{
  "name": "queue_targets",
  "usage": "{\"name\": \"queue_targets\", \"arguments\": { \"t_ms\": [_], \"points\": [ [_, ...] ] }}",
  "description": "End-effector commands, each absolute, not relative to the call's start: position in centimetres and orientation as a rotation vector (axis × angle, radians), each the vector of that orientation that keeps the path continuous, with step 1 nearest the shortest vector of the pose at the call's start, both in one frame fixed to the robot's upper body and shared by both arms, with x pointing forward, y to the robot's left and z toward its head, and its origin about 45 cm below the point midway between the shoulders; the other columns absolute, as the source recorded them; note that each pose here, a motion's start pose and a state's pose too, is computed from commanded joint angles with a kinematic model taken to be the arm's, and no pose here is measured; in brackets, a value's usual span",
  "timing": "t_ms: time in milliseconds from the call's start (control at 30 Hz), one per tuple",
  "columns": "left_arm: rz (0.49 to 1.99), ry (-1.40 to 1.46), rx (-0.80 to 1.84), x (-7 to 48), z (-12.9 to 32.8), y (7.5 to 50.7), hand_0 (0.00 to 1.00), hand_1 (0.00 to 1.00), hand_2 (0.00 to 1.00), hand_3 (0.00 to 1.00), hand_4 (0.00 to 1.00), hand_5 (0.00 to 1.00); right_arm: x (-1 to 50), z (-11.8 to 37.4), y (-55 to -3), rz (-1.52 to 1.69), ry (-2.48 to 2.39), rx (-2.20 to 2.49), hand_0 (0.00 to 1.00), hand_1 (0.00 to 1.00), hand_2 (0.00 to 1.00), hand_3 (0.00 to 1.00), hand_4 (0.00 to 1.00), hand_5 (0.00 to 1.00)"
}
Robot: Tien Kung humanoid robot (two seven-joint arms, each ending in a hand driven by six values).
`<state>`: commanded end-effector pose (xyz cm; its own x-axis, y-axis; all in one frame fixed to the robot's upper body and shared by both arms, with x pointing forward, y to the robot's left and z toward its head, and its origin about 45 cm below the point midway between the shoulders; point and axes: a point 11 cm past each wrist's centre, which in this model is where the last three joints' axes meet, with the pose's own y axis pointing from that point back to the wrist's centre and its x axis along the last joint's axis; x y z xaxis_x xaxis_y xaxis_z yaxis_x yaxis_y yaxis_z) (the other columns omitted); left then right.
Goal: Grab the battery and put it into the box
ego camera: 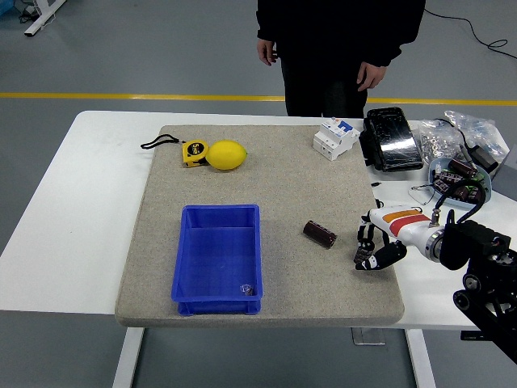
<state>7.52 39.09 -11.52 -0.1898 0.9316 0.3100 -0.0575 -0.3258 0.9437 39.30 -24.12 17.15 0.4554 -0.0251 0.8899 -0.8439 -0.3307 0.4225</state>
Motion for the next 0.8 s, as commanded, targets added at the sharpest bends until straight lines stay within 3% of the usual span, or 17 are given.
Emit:
{"name": "queue_targets", "arguments": {
  "t_ms": [267,800],
  "points": [
    [1.627,1.099,1.280,7.78,-11.49,39.05,0.742,0.693,0.709,0.597,0.647,0.555,39.49,17.06,-24.39,1.020,-0.770,1.689,0.115,0.300,0.441,0.480,0.895,0.313],
    [1.626,1.096,1.276,8.00,-11.47,38.96,0.742,0.691,0.711,0.597,0.646,0.554,39.61,16.98,-24.51,1.014,-0.774,1.690,0.097,0.284,0.424,0.471,0.867,0.302]
  ]
}}
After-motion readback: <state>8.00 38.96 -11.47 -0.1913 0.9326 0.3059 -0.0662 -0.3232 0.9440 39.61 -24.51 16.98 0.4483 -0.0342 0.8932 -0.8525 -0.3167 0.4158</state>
